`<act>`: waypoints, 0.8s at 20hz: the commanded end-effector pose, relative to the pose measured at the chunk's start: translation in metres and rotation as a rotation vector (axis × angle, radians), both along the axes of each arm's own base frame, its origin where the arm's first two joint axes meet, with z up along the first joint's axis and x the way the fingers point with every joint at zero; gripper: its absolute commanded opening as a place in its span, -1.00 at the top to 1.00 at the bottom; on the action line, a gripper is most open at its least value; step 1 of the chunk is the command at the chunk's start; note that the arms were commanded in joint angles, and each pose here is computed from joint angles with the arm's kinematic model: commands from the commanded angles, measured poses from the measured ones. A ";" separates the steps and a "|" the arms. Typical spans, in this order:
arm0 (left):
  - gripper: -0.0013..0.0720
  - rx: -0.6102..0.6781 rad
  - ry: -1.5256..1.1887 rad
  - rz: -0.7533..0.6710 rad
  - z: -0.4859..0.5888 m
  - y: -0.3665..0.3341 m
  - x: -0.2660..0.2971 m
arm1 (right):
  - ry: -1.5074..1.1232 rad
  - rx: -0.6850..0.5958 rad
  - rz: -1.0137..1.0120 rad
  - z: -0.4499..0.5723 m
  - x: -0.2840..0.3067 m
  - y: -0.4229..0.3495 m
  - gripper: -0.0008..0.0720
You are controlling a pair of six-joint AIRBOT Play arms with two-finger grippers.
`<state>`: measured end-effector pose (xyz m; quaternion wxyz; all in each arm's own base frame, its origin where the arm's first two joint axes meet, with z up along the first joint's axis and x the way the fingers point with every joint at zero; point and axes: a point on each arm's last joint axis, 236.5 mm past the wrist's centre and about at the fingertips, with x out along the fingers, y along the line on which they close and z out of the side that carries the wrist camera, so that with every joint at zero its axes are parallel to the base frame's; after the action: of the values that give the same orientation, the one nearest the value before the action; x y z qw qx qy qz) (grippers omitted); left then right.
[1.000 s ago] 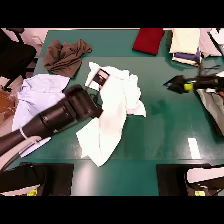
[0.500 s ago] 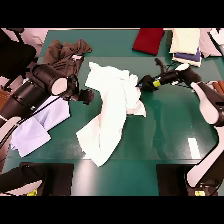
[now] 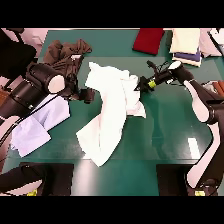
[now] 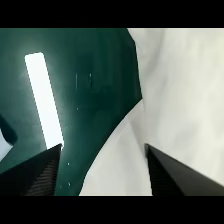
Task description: Fold the shirts.
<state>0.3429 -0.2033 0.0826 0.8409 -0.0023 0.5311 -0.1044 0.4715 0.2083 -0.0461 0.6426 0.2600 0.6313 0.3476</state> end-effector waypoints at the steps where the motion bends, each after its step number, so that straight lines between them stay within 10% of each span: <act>1: -0.70 0.027 -0.075 0.001 -0.001 0.004 0.019 | -0.095 0.059 0.047 0.069 -0.010 -0.007 0.91; 6: -0.70 0.051 0.069 -0.016 -0.074 -0.005 0.007 | -0.231 -0.320 0.065 0.137 -0.051 -0.084 0.91; 11: -0.71 0.219 0.416 -0.053 -0.142 0.041 -0.077 | -0.231 -0.376 0.005 0.147 -0.088 -0.110 0.91; 16: -0.70 -0.091 0.570 -0.159 -0.152 0.014 -0.106 | -0.189 -0.377 -0.053 0.124 -0.118 -0.129 0.91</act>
<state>0.2539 -0.1685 -0.0683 0.6792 0.0318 0.7242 -0.1146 0.3695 0.0902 0.0878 0.7425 0.1125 0.6132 0.2450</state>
